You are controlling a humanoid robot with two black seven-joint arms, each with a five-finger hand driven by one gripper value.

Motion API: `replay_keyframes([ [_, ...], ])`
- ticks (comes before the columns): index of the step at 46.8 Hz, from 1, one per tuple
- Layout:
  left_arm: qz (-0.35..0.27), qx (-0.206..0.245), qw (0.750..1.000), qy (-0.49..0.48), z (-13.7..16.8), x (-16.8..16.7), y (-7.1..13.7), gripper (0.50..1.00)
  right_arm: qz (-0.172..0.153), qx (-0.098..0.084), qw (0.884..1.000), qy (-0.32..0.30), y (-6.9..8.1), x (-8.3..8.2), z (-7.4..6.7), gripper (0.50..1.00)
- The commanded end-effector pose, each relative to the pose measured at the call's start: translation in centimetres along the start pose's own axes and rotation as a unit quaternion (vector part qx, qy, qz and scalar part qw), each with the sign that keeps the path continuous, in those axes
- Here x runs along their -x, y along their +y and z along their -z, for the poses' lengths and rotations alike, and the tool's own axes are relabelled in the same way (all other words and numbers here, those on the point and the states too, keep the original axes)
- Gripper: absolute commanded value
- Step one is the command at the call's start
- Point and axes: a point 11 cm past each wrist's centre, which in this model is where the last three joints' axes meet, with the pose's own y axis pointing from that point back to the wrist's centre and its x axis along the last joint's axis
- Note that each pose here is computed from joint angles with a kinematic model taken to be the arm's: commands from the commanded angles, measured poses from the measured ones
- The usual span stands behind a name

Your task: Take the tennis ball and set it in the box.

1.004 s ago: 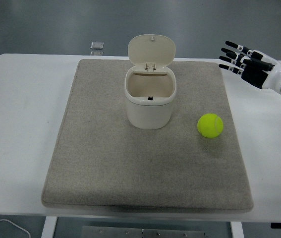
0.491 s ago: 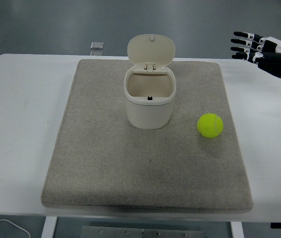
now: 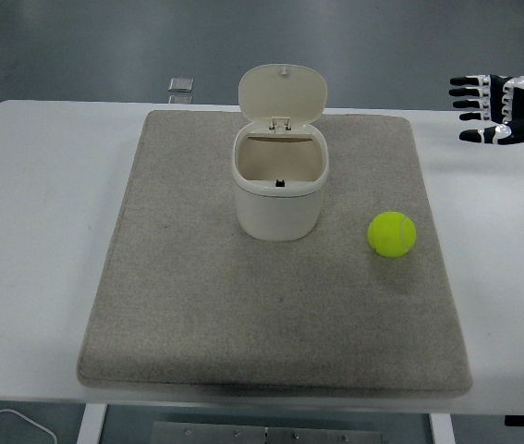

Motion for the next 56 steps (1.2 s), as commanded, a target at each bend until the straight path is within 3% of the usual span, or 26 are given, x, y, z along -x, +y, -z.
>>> replay_keyframes([
  [1, 0.000, 0.000, 1.000, 0.000, 0.0, 0.0, 0.0, 0.992, 0.006, -0.001, 1.000, 0.015, 0.6, 0.0, 0.3, 0.928],
  [7, 0.000, 0.000, 1.000, 0.000, 0.0, 0.0, 0.0, 0.990, 0.023, 0.003, 0.998, 0.057, 1.3, 0.3, 0.7, 0.928],
  [21, -0.001, 0.000, 1.000, 0.000, 0.0, 0.0, 0.0, 0.992, 0.086, 0.001, 0.982, 0.165, 0.8, 3.9, 1.0, 0.928],
  [37, 0.000, 0.000, 1.000, 0.000, 0.0, 0.0, 0.0, 0.990, 0.146, -0.025, 0.955, 0.258, -0.1, 8.5, 0.4, 0.928],
  [44, 0.000, 0.000, 1.000, 0.000, 0.0, 0.0, 0.0, 0.992, 0.148, -0.028, 0.947, 0.284, -0.6, 9.4, 0.1, 0.928],
  [56, -0.001, 0.000, 1.000, 0.000, 0.0, 0.0, 0.0, 0.992, 0.144, -0.022, 0.938, 0.313, -0.9, 11.0, -2.1, 0.928],
])
